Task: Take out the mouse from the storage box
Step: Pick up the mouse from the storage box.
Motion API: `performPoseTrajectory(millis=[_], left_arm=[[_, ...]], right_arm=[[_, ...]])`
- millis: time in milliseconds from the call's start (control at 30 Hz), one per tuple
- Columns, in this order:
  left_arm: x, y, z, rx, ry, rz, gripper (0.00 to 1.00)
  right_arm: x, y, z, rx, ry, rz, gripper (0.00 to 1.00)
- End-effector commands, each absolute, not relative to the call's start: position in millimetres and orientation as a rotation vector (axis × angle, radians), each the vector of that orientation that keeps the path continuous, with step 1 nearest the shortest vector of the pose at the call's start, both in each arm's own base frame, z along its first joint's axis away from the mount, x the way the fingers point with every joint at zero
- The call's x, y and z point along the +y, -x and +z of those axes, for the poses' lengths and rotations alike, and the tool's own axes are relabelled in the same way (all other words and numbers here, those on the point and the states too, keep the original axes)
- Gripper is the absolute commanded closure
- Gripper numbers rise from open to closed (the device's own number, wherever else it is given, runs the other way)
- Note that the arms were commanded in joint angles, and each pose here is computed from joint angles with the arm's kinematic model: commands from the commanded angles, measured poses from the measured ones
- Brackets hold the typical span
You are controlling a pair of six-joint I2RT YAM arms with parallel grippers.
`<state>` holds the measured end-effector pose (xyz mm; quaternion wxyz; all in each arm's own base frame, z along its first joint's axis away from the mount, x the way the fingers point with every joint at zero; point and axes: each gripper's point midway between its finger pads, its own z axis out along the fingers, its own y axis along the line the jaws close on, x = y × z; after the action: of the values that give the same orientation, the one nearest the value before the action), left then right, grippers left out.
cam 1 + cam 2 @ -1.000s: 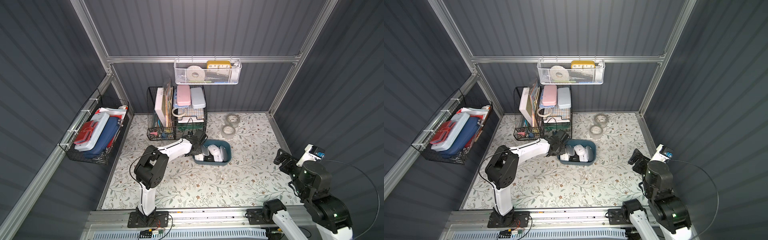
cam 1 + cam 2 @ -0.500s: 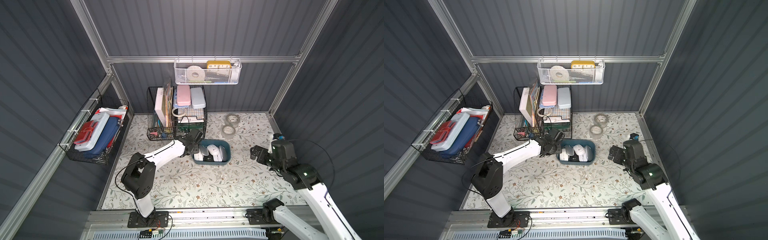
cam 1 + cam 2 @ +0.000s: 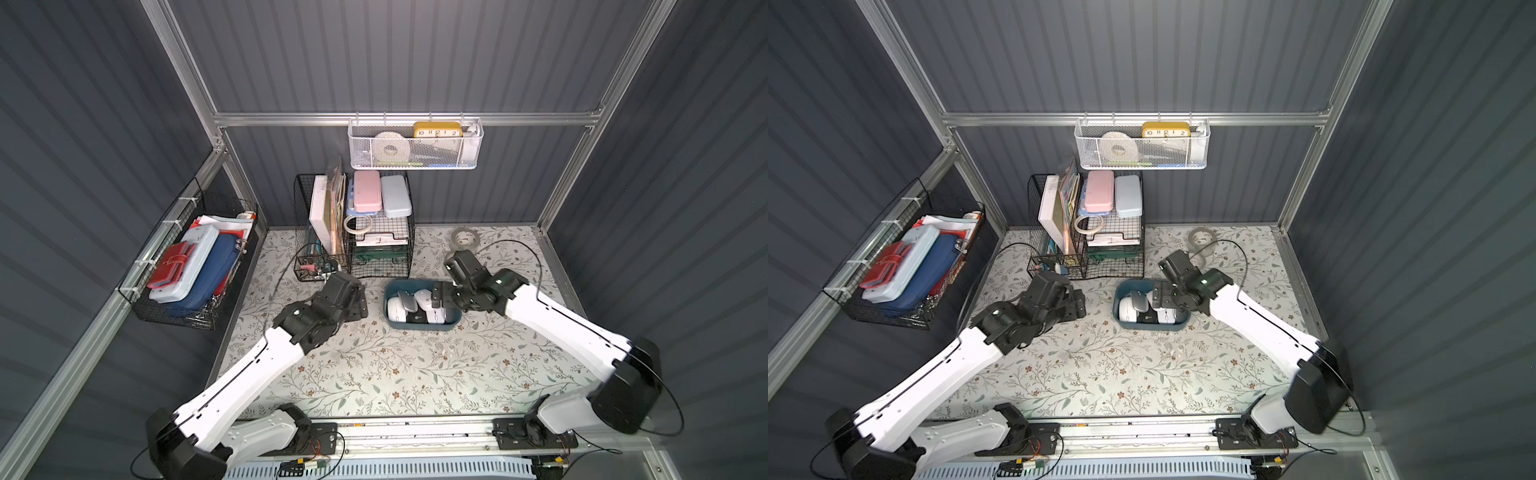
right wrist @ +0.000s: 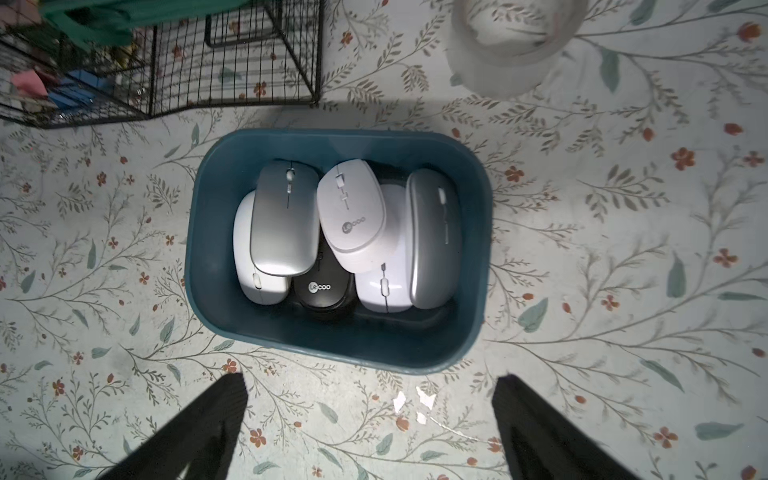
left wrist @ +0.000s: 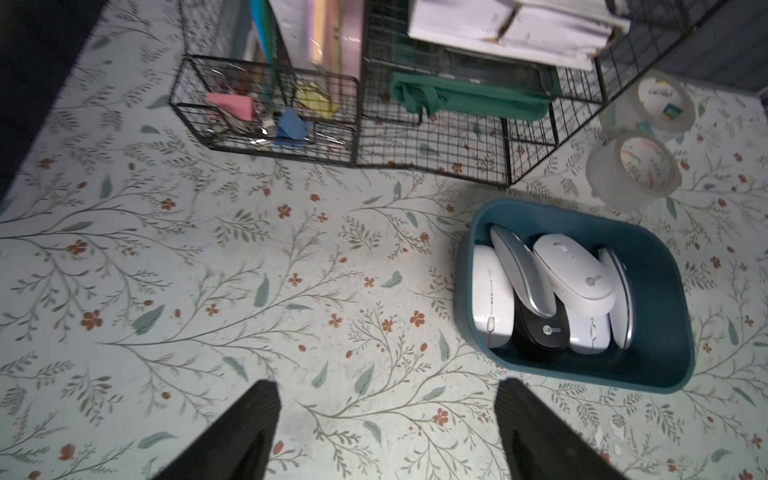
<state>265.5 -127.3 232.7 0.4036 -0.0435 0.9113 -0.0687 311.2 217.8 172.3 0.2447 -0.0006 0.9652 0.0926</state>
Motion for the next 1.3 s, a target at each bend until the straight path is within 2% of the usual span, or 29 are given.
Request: performPoseTrajectory(millis=[0,200,433,800,1000,1267], left_arm=[[-88,-246,251,2.187,0.180,-0.108,0.09],[-64,-226,266,2.072,0.271,-0.177,0.05],[-66,-228,260,2.099,0.270,-0.161,0.03],[-68,-230,257,2.099,0.270,-0.164,0.01],[-66,-231,254,2.100,0.276,-0.146,0.01],[-69,-234,252,2.117,0.268,-0.133,0.01]], right_arm=[[244,-318,164,2.677,0.049,0.233,0.03],[284,-344,134,2.719,0.064,0.202,0.05],[299,-359,99,2.781,0.064,0.157,0.09],[301,-367,68,2.851,-0.016,0.162,0.15],[313,-365,60,2.867,-0.071,0.320,0.17],[310,-369,50,2.879,-0.144,0.349,0.18]])
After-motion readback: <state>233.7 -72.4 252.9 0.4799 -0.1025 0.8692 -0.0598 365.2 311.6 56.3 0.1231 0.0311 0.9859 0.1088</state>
